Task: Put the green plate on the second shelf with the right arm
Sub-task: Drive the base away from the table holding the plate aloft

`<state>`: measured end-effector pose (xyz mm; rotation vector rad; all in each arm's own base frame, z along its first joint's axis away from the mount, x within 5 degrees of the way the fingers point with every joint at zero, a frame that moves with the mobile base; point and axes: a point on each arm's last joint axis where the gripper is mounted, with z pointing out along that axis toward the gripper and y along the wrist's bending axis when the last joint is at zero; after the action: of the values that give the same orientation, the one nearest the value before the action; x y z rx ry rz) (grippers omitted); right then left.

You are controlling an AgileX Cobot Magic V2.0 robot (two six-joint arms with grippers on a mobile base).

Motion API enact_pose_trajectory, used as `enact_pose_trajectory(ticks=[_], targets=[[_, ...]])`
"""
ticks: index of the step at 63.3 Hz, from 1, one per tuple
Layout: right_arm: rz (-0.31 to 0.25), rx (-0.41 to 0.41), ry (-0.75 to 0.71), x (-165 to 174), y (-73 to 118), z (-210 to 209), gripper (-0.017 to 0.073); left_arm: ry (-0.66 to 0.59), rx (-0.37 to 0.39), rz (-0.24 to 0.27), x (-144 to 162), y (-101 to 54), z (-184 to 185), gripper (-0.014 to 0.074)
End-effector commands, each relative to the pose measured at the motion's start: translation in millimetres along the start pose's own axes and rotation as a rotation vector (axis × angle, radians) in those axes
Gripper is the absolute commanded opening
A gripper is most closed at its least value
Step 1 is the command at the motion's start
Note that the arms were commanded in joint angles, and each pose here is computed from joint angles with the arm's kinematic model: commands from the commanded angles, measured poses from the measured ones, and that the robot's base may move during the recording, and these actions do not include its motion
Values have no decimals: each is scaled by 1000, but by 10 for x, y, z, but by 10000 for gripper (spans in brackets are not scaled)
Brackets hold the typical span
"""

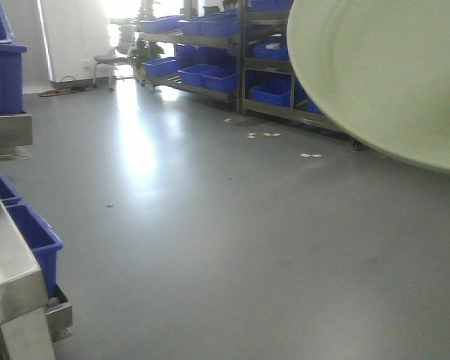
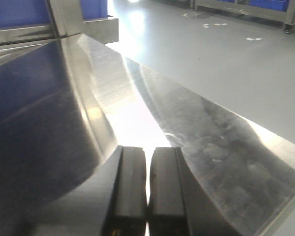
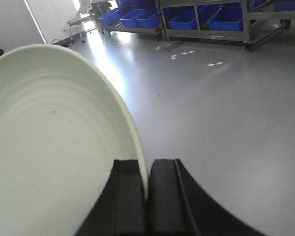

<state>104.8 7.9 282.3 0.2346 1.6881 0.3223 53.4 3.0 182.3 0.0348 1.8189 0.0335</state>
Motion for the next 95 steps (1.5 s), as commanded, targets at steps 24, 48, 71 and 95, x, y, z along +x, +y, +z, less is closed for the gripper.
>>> enact_pose_trajectory(ticks=[24, 48, 71, 95], targets=[[3, -19, -150, -215, 45, -26, 55, -43, 16, -2, 70, -17, 26, 125], [3, -19, -150, -215, 45, -26, 55, -43, 16, -2, 70, -17, 26, 125], [3, -19, -150, -215, 45, -26, 55, -43, 16, -2, 70, -17, 26, 125], [3, -19, -150, -215, 45, -26, 55, -43, 16, -2, 70, -17, 26, 125]])
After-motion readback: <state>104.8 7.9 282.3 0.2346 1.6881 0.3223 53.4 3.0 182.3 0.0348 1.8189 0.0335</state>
